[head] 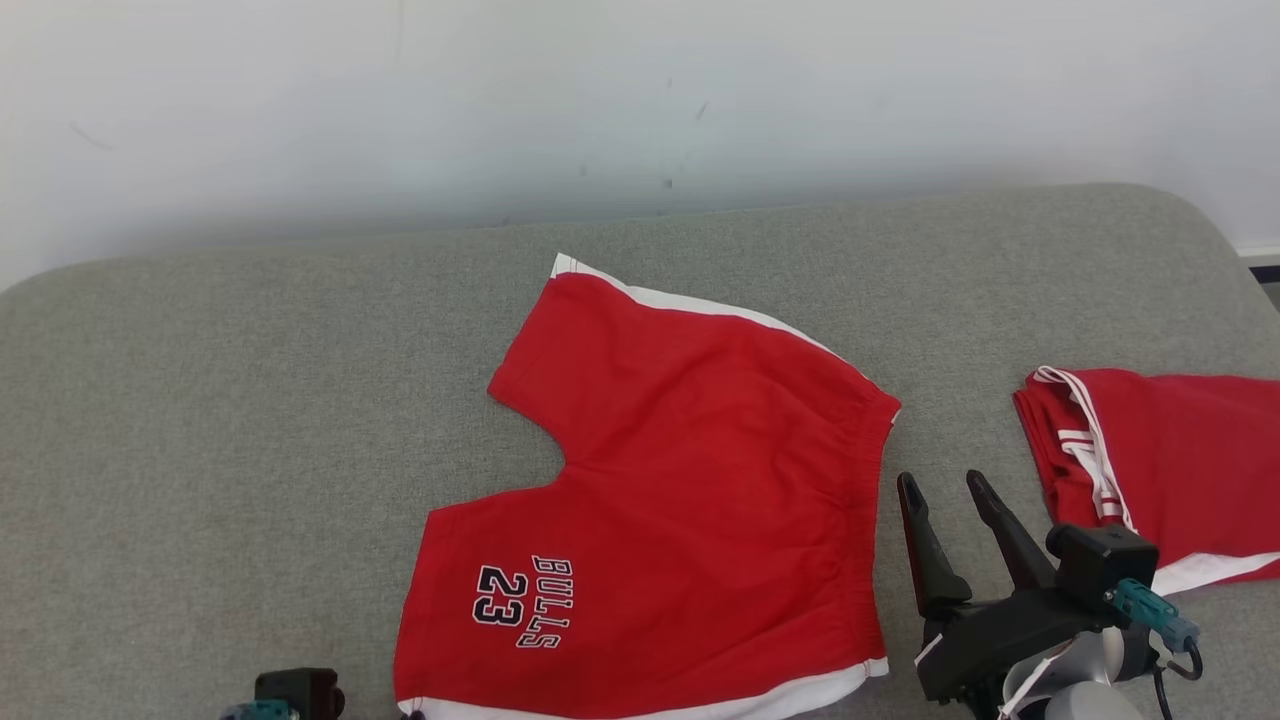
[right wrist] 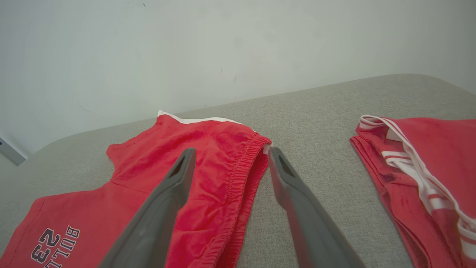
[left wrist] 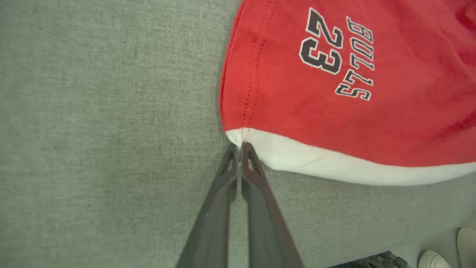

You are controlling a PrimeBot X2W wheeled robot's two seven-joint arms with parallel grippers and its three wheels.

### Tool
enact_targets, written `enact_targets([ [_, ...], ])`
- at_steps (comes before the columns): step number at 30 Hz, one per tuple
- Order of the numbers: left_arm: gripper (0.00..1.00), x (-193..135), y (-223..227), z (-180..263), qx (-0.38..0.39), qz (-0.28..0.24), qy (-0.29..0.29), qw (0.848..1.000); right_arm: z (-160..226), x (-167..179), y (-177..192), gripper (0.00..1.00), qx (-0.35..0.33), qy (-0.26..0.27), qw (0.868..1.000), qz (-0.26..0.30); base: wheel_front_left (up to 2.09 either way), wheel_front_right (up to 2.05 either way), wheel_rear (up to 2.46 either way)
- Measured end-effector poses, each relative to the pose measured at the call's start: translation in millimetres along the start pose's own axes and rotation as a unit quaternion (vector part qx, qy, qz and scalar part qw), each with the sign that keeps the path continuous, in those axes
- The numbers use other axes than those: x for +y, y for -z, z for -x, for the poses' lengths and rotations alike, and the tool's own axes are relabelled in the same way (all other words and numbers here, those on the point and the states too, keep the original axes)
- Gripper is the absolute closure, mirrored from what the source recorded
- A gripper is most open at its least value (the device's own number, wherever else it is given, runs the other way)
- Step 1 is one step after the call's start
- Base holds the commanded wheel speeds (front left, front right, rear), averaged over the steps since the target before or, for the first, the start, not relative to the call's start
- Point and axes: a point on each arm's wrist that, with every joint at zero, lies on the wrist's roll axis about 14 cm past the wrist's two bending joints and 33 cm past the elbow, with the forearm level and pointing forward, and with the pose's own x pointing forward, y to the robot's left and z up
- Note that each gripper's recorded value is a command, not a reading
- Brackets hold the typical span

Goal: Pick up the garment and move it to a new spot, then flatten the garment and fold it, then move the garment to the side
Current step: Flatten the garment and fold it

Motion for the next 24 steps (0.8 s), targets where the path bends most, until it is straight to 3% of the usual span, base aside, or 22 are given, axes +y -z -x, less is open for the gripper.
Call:
enact_targets([
  [5, 1.00, -1, -1, 0, 0.001, -0.001, 0.003, 1.000, 1, 5, 10, 0.00, 0.026, -0.022, 0.999, 0.025, 0.00, 0.00, 0.00],
  [10, 1.00, -1, -1, 0, 0.002, -0.002, 0.004, 1.000, 22, 24, 54, 0.00, 0.135, -0.091, 0.985, 0.051, 0.00, 0.00, 0.00],
  [14, 1.00, 0, -1, 0, 0.005, -0.002, 0.002, 1.000, 44, 22, 73, 0.00, 0.192, -0.103, 0.974, 0.059, 0.00, 0.00, 0.00],
  [24, 1.00, 1, -2, 0, 0.004, -0.003, 0.003, 1.000, 67, 17, 87, 0.00, 0.262, -0.109, 0.956, 0.074, 0.00, 0.00, 0.00],
])
